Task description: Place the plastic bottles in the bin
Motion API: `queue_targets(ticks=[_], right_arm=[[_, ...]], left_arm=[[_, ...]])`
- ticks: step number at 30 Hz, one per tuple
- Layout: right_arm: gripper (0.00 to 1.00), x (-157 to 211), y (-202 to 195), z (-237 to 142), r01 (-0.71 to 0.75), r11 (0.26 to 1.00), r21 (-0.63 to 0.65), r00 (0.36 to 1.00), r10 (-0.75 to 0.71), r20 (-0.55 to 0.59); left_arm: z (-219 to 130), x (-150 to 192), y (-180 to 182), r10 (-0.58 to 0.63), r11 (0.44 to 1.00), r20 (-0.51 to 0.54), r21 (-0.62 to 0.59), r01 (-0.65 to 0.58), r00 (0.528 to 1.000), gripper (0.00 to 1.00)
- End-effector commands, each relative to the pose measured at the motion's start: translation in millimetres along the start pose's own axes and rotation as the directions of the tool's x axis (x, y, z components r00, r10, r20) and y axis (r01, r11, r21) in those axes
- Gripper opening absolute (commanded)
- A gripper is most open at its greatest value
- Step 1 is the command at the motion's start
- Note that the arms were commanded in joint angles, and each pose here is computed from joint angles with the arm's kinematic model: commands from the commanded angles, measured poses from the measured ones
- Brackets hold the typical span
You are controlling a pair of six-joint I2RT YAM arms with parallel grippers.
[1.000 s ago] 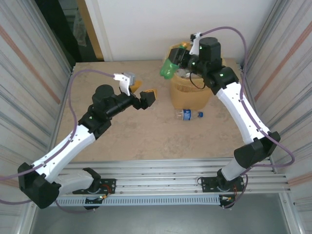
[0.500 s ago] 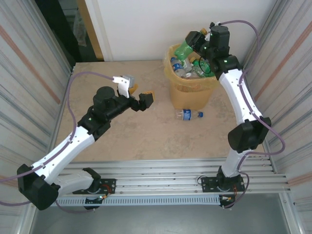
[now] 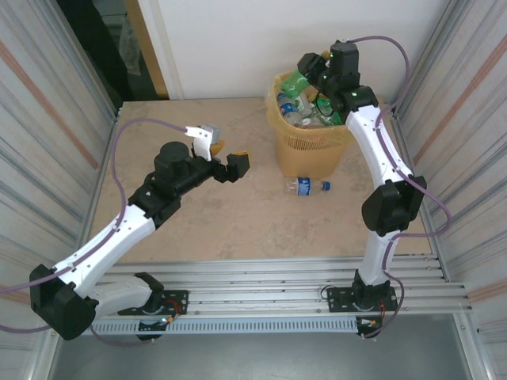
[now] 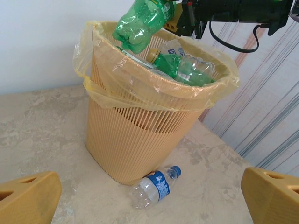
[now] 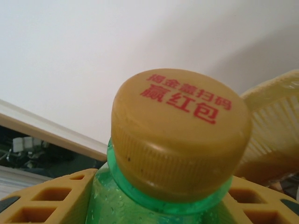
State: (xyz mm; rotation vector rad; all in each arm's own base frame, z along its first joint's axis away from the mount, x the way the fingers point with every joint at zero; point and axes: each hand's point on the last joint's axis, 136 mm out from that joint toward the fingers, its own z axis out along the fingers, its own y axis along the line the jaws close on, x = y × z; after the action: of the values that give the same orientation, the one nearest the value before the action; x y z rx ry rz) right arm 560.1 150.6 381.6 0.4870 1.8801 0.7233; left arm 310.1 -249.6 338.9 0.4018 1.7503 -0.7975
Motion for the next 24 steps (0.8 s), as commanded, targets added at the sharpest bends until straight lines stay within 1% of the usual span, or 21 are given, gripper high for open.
queue_targets(ticks=[1,4,10,14,20,24], right_arm=[[0.52,3,-6,7,-0.018,0.999,0.037,1.0,0.018,0.009],[0.55,8,-8,10,-0.019,0.999,0.044,1.0,0.019,0.001],[0.57,19,-11,17,-0.012,0.998,0.055,1.0,0.014,-0.024],[0.62,23,-15,18,-0.003,0.997,0.074,0.999,0.005,-0.036],[0.73,19,-22,9,0.041,0.992,0.121,0.999,-0.038,-0.026],[0.75,13,-24,-1,0.079,0.985,0.153,0.997,-0.078,-0.013]], left_arm=[[1,-2,4,-0.011,1.0,0.011,-0.01,0.012,1.0,0.99],[0,-2,5,-0.015,1.0,0.014,-0.013,0.015,1.0,0.99],[2,-1,6,-0.025,1.0,0.012,-0.01,0.025,1.0,0.99],[4,2,6,-0.032,0.999,0.005,-0.008,0.032,0.999,0.99],[4,1,9,-0.041,0.999,0.009,-0.019,0.042,0.999,0.99],[5,1,10,-0.05,0.999,0.01,-0.02,0.05,0.999,0.99]])
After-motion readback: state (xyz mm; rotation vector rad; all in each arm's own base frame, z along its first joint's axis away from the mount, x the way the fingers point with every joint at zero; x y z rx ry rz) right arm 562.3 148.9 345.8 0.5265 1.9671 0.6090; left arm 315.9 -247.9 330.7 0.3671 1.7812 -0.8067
